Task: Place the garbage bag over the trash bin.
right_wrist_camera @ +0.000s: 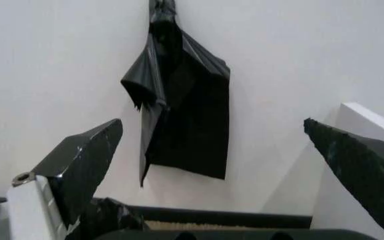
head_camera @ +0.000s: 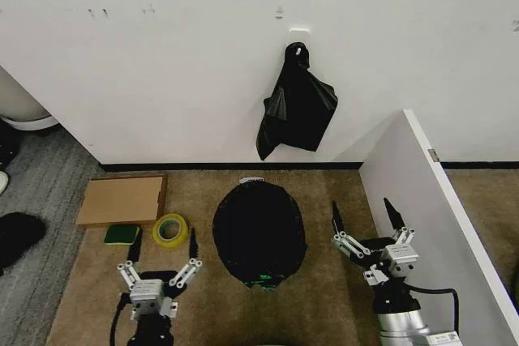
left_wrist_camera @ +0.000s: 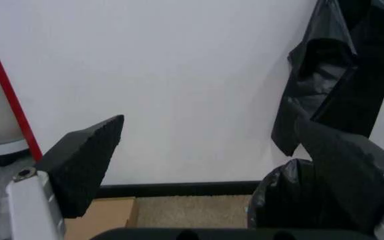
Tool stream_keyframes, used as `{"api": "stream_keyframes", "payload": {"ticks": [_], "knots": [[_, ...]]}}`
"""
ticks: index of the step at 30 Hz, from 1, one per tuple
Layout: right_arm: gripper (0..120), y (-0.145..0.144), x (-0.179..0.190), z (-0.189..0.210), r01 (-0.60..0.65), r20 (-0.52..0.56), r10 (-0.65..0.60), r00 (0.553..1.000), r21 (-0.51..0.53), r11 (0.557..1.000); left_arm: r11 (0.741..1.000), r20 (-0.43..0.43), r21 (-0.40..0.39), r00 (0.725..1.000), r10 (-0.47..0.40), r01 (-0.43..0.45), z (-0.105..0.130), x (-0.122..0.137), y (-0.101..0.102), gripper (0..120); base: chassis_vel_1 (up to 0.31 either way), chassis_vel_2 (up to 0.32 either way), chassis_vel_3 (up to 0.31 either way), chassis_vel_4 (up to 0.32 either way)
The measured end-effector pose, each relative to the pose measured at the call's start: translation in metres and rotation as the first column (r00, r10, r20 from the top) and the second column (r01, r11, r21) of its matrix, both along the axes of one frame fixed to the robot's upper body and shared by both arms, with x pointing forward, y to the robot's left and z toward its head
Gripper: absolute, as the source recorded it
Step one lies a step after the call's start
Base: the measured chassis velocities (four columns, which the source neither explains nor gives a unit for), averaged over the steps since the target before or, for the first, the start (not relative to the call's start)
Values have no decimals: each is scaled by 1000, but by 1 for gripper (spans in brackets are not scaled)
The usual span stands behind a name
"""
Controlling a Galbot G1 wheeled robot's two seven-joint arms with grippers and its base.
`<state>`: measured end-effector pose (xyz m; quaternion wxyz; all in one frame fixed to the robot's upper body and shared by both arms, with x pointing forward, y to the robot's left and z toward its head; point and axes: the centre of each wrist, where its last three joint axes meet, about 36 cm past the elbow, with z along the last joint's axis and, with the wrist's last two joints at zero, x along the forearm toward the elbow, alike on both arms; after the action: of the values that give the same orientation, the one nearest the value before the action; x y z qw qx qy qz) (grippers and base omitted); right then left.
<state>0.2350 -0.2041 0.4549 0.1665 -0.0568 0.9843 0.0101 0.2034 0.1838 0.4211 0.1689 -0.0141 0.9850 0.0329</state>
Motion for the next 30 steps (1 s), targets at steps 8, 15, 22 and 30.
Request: {"api": "stream_keyframes", "payload": {"ticks": [8,15,22,30], "knots": [[100,6,-5,5,-10,-1,10,1000,-7,1000,1000,4,-11,1000,11,-11,10,5,6,100,0,0,0,0],[100,7,-7,6,-9,-8,9,1000,-8,1000,1000,5,-17,1000,11,-11,12,5,6,100,0,0,0,0],[100,6,-5,8,-4,-6,4,1000,-10,1000,1000,16,-19,1000,13,-12,14,6,6,100,0,0,0,0],[100,7,-5,10,-2,-3,2,1000,-4,1000,1000,18,-20,1000,15,-14,15,5,5,100,0,0,0,0]]}}
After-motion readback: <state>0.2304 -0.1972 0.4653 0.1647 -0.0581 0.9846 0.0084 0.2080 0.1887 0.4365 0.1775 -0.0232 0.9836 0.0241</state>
